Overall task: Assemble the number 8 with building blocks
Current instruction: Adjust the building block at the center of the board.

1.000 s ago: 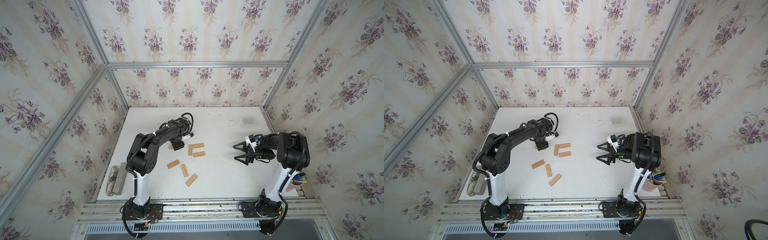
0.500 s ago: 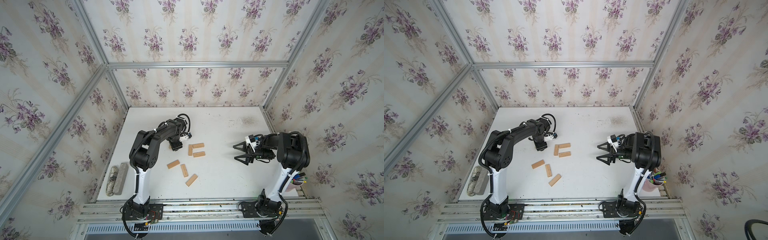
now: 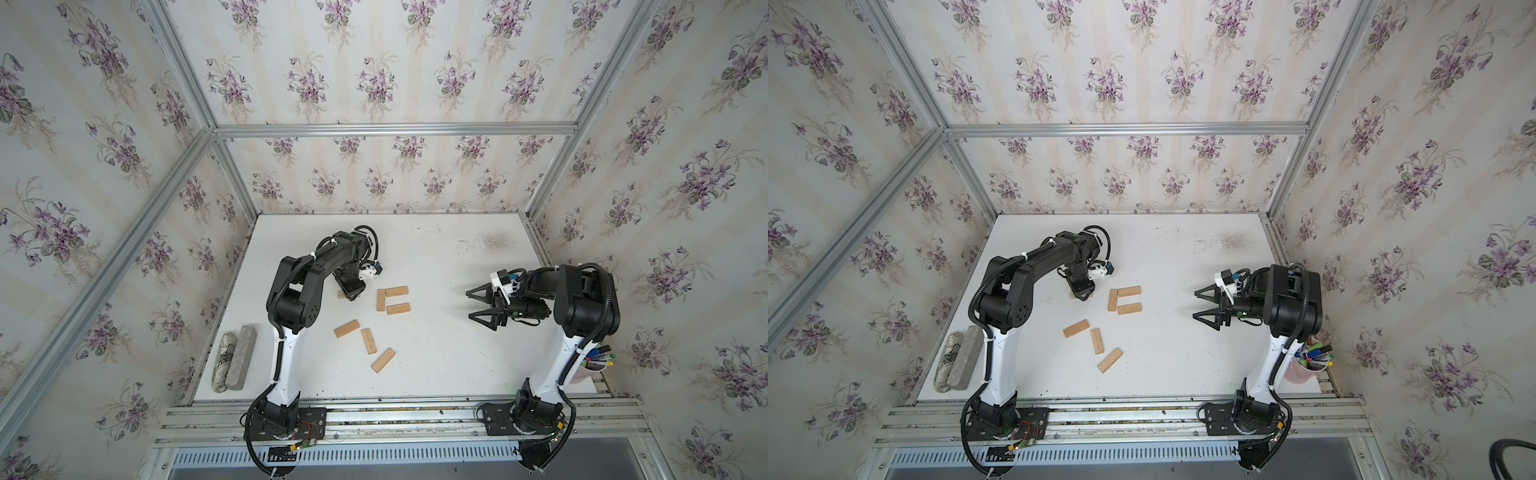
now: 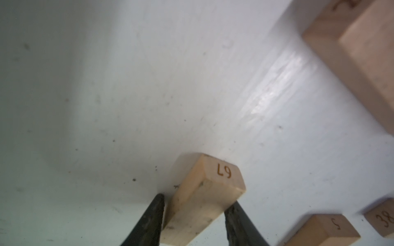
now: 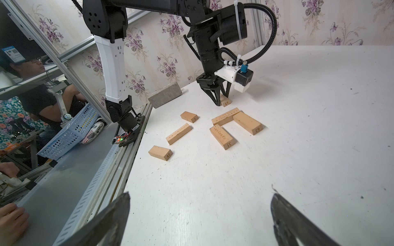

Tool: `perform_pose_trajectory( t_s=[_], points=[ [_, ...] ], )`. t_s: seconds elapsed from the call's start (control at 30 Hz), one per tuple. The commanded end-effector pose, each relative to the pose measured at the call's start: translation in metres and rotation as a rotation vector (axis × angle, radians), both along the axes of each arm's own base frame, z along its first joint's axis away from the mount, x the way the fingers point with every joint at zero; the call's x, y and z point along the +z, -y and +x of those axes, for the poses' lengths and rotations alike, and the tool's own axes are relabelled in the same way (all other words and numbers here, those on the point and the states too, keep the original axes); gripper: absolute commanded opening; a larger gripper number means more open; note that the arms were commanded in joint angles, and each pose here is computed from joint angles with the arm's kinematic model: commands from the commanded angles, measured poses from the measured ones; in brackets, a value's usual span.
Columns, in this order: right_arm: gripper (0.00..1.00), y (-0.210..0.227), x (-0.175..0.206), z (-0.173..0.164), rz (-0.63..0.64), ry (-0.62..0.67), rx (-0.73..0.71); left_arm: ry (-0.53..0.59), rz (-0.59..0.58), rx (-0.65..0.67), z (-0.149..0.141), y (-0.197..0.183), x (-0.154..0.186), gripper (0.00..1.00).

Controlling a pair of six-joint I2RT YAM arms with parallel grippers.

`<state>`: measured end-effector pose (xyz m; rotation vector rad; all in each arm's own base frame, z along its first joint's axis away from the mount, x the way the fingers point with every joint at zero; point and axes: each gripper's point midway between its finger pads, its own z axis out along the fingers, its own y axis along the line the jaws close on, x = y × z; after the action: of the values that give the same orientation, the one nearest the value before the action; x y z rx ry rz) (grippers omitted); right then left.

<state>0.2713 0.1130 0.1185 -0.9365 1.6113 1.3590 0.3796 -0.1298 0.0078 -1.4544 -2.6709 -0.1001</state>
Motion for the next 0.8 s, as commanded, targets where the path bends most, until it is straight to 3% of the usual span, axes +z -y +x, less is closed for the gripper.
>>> perform_pose_trajectory(
  t_s=[0.0, 0.17, 0.4, 0.77],
  points=[
    [1.00, 0.000, 0.006, 0.003, -0.027, 0.383, 0.007, -0.055, 0.019, 0.148, -0.014, 0.001, -0.006, 0.46],
    [1.00, 0.000, 0.006, 0.003, -0.027, 0.381, 0.008, 0.023, 0.023, 0.367, -0.014, 0.021, 0.011, 0.43],
    [1.00, 0.000, 0.006, 0.003, -0.027, 0.383, 0.008, 0.079, 0.127, 0.566, -0.028, 0.034, -0.002, 0.48],
    [1.00, 0.000, 0.006, 0.003, -0.027, 0.383, 0.008, 0.149, 0.106, 0.732, -0.033, 0.057, 0.006, 0.49]
  ],
)
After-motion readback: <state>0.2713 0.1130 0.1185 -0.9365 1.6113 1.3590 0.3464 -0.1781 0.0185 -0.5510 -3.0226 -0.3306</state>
